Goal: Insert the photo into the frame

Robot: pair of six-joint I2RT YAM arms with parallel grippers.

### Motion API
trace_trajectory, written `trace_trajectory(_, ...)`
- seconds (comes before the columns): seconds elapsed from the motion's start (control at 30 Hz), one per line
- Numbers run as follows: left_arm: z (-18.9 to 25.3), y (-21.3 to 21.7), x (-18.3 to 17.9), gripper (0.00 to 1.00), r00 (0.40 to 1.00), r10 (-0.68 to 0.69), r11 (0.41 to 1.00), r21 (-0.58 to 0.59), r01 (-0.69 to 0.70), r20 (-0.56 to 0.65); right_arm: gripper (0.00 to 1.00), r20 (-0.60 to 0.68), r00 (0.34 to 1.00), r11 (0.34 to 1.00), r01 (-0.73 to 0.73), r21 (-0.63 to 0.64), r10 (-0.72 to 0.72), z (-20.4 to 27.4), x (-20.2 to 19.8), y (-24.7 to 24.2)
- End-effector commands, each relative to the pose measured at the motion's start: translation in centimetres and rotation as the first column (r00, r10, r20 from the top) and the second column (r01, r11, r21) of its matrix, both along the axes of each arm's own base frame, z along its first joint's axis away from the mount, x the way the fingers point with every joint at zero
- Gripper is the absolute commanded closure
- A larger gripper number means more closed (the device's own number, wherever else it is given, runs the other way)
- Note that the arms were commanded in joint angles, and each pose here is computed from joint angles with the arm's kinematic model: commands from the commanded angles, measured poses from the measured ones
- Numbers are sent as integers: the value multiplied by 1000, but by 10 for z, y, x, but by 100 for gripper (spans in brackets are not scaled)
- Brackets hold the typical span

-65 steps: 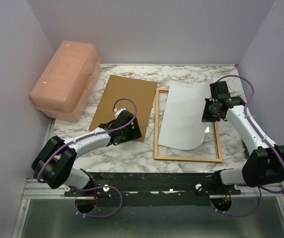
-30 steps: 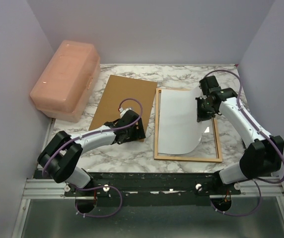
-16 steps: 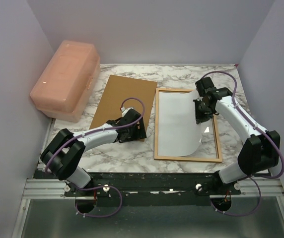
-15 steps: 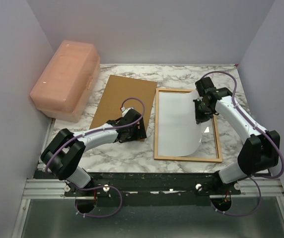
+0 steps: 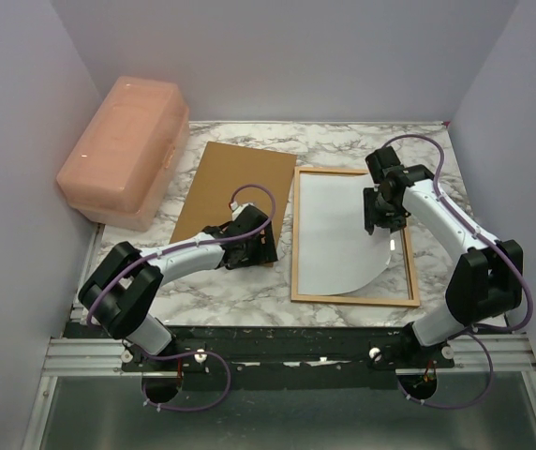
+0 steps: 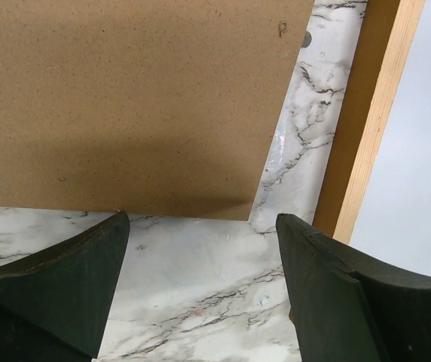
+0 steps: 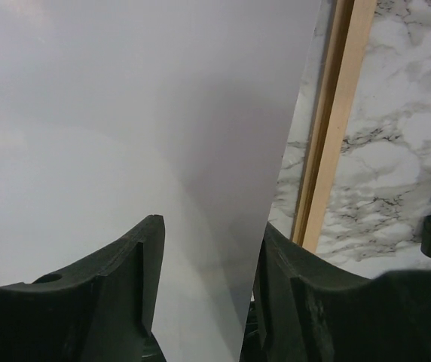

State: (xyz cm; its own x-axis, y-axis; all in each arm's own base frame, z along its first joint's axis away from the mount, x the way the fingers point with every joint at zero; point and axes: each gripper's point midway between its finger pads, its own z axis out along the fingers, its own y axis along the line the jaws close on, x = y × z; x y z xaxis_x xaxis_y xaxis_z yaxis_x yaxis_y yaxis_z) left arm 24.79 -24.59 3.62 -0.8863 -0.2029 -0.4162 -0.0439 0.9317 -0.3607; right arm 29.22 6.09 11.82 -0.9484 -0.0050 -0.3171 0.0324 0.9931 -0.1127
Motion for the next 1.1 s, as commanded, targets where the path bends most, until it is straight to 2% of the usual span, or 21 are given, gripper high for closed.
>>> trace_trajectory(0.0, -3, -2, 0, 19, 1000, -13, 1000, 18, 13, -5, 43, 35, 999, 998, 39, -54, -37, 3, 5, -9)
trace_trajectory(0.27, -4, -2, 0, 19, 1000, -16, 999, 27, 16, -6, 24, 79, 994, 991, 84, -102, -76, 9, 7, -20)
trace_trajectory(0.5, -3, -2, 0, 19, 1000, -17, 999, 36, 17, -5, 12, 111, 988, 984, 120, -135, -106, 15, 9, -27)
trace_trajectory(0.8, 0, -4, 1, 19, 1000, -27, 999, 29, 27, 10, 2, 132, 987, 989, 105, -104, -91, 18, 9, -23)
trace_trajectory(1.07, 24, -23, 0, 17, 991, -82, 988, -125, 95, 107, 1, 81, 996, 999, 41, 28, -43, -5, 3, 13)
